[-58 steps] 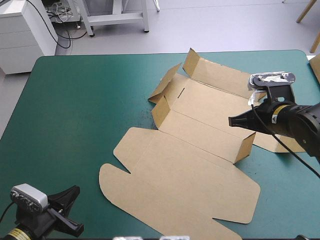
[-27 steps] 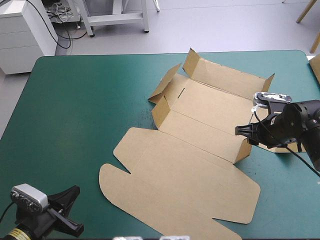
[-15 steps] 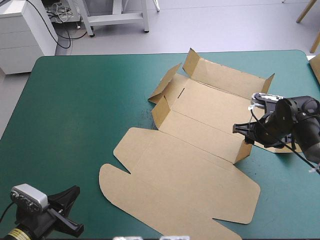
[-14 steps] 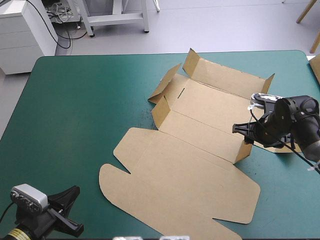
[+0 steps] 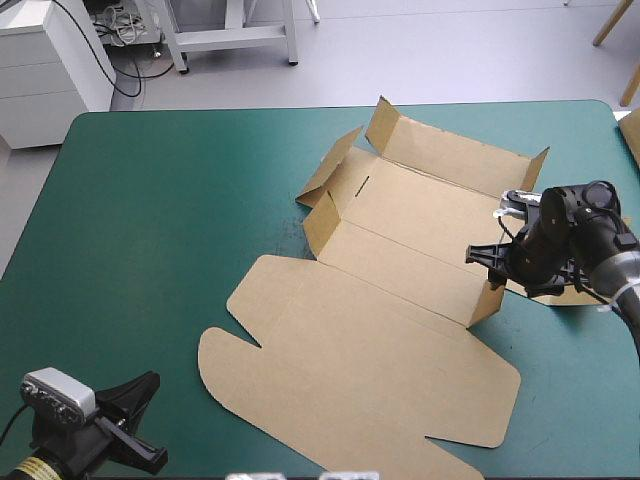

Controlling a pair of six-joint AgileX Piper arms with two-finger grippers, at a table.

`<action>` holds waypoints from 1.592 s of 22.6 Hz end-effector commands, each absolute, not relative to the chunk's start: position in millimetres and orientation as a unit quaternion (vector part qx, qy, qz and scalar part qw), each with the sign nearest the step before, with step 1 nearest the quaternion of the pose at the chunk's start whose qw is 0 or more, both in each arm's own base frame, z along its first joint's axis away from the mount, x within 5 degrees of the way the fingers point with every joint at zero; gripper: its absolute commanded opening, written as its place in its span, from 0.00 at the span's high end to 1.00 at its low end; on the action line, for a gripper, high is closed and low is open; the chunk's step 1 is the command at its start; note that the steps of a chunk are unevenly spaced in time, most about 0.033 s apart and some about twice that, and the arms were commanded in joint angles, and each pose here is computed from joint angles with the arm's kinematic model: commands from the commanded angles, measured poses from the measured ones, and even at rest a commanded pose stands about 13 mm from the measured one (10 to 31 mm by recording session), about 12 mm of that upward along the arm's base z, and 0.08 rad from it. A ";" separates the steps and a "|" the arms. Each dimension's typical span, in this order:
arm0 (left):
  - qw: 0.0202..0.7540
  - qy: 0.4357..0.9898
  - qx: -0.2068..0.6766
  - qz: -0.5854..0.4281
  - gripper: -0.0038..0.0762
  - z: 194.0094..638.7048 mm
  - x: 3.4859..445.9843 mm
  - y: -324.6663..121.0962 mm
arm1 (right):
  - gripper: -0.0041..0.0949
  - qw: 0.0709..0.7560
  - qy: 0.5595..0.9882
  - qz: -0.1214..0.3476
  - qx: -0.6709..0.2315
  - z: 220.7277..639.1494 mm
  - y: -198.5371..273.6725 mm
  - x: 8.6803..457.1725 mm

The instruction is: Fold the box

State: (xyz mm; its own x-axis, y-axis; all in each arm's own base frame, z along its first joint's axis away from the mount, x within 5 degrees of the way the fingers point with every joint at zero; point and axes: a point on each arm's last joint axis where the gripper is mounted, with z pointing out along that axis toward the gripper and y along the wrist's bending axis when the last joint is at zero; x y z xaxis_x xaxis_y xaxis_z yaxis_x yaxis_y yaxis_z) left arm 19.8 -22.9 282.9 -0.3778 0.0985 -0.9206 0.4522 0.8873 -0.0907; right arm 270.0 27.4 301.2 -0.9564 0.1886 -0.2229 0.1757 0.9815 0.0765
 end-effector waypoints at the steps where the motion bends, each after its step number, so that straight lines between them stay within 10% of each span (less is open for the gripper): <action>1: 0.561 0.792 0.161 -0.180 0.96 295.5 22.6 -24.2 | 0.44 0.153 0.983 0.033 0.099 316.3 20.6 269.8; 21: 0.561 0.792 0.161 -0.180 0.96 295.5 22.6 -24.2 | 0.44 0.127 0.986 0.056 0.094 284.3 26.7 291.7; 36: 0.561 0.792 0.162 -0.178 0.96 295.4 22.7 -24.0 | 0.68 0.145 0.979 0.098 0.104 253.7 32.9 287.2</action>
